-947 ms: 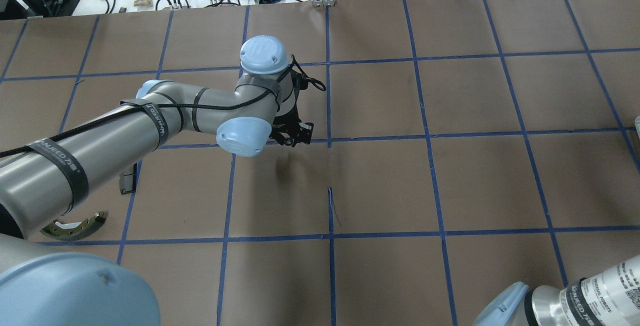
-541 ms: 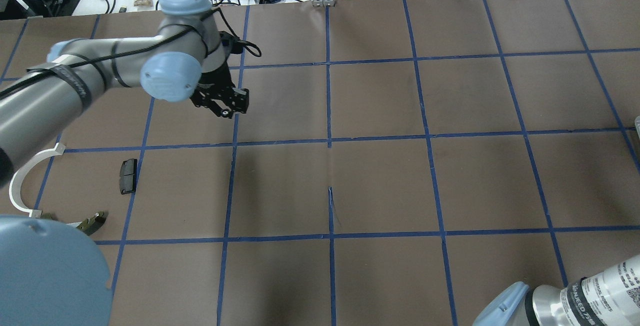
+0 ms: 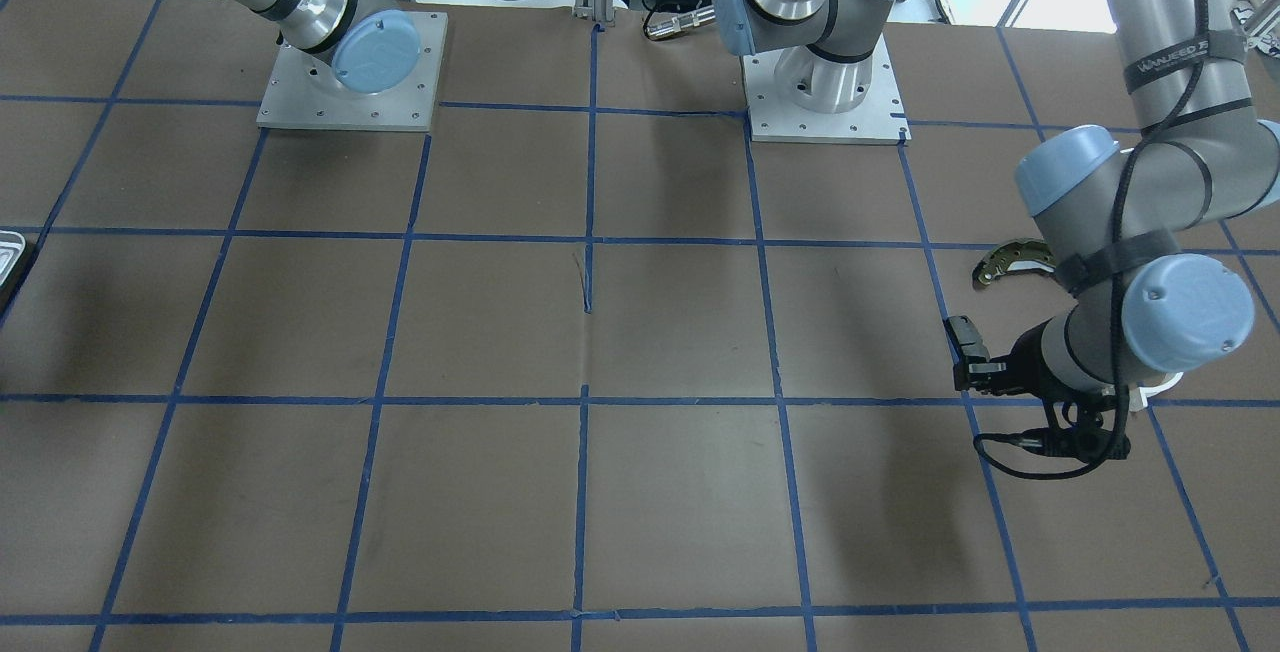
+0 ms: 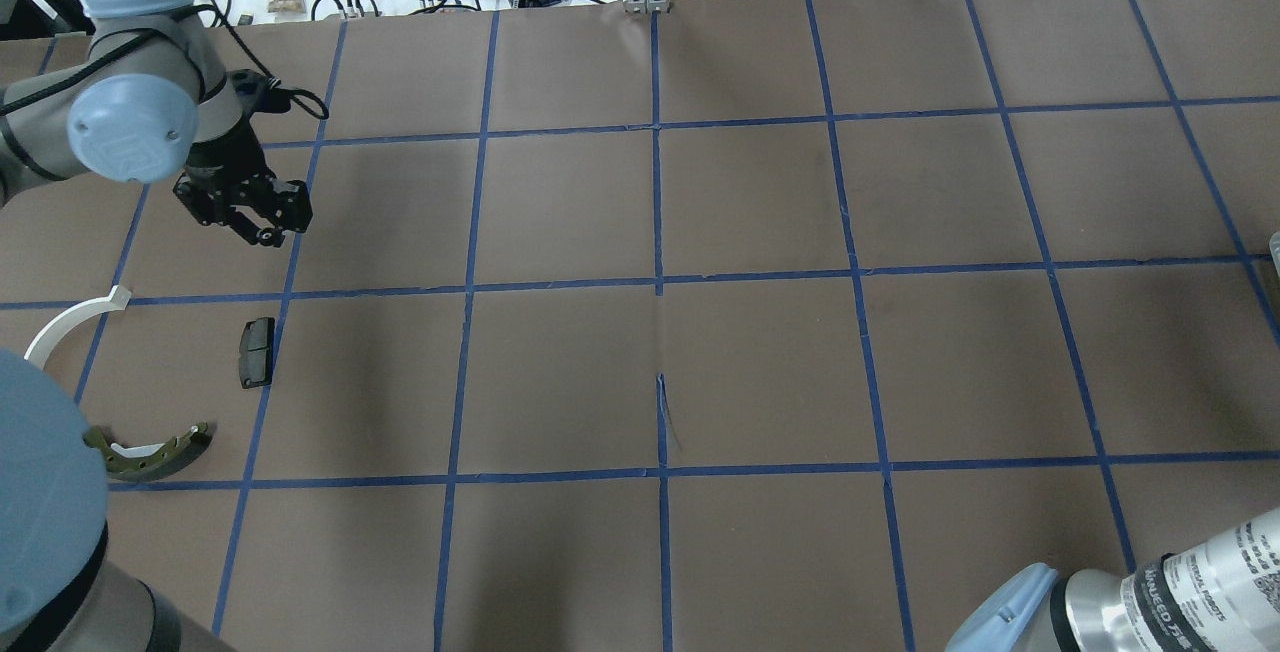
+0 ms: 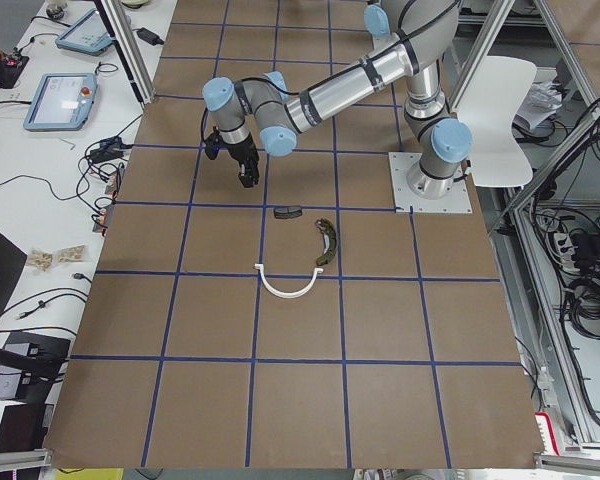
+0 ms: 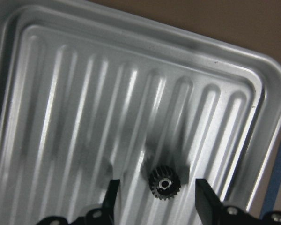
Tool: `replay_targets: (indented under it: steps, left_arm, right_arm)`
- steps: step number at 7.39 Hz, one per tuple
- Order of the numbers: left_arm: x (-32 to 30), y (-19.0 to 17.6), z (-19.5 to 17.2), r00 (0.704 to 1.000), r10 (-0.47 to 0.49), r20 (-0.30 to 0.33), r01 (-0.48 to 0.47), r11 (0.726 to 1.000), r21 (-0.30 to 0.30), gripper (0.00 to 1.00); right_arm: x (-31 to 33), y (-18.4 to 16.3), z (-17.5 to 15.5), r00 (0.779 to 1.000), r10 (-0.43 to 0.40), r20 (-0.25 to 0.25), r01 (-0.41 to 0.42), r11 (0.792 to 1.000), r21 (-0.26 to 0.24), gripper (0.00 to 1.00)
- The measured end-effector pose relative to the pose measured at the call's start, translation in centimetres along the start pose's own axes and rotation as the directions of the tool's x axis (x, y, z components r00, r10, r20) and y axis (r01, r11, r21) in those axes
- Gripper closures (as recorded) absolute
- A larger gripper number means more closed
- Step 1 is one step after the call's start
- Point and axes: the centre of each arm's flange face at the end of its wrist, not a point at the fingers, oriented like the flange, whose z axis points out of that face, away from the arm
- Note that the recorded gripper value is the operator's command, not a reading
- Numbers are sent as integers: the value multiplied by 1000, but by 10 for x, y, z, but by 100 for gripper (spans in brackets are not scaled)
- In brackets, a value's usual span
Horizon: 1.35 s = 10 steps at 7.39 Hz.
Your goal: Place bearing gear from tray to pile
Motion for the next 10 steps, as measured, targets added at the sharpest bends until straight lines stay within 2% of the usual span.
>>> replay_targets:
  steps: [1,2,5,7,10]
  left_arm:
    - [-30,9,15,1000,-14,-16,14,1000,-13,100]
    - [-55,18,27,999,-27,-31,26,999,-24,100]
    - [-97,38,58,996,-44,-77,39,997,-63,100]
    - [-111,52,82,994,-54,-90,48,997,-67,100]
    - [-105,66,99,994,-57,-97,51,996,-73,100]
  right_arm:
    - [1,0,0,1000,0,-3,0,1000,1,60]
    - [1,0,0,1000,0,-7,0,1000,1,60]
    - [2,0,2,1000,0,-8,0,1000,-1,81]
    - [1,0,1,1000,1,-9,-1,1000,0,89]
    - [-5,-12,-29,998,2,-64,0,999,35,92]
